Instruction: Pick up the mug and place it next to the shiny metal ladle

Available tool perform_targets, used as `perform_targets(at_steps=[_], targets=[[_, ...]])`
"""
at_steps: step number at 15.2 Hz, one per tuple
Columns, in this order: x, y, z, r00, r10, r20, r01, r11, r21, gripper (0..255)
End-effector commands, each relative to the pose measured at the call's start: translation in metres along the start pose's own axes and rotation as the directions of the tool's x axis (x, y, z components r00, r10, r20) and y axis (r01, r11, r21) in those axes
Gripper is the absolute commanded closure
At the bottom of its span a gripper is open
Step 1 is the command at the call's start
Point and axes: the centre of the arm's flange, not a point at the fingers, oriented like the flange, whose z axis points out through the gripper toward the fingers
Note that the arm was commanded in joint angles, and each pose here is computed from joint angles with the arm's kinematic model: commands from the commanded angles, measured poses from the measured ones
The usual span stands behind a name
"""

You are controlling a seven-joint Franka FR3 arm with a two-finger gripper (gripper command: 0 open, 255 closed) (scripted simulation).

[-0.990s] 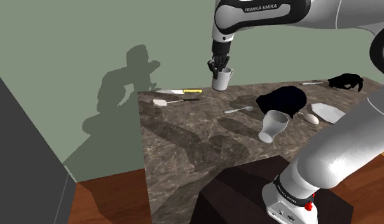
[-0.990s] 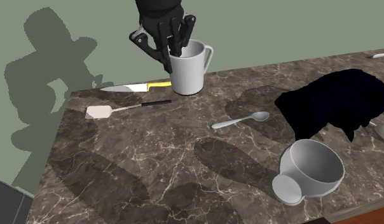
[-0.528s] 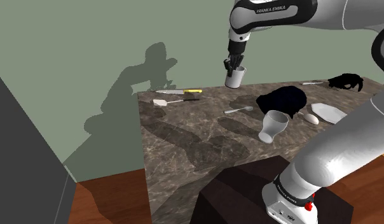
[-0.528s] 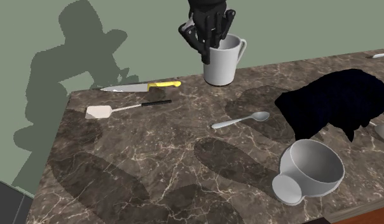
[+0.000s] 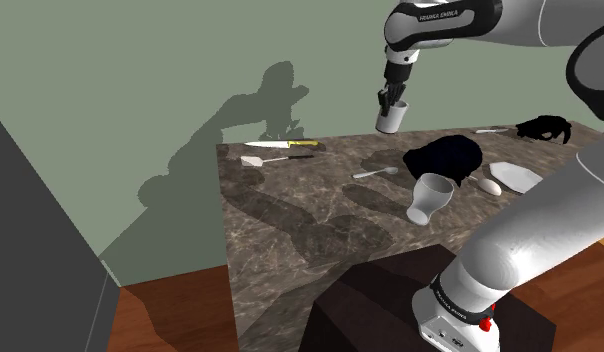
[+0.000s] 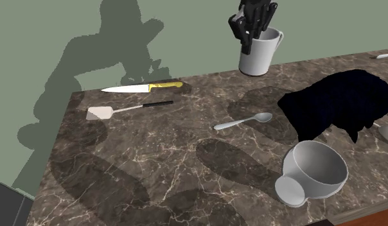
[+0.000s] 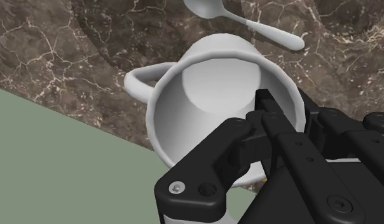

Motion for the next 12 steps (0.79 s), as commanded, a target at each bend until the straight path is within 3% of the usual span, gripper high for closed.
perform_targets(at_steps=[1,12], targets=[[-0.008,0.025,0.000,1.000,-0.002,0.000,0.002,1.000,0.000,255],[-0.046,0.165,0.012,1.000,-0.002,0.000,0.002,1.000,0.000,255]])
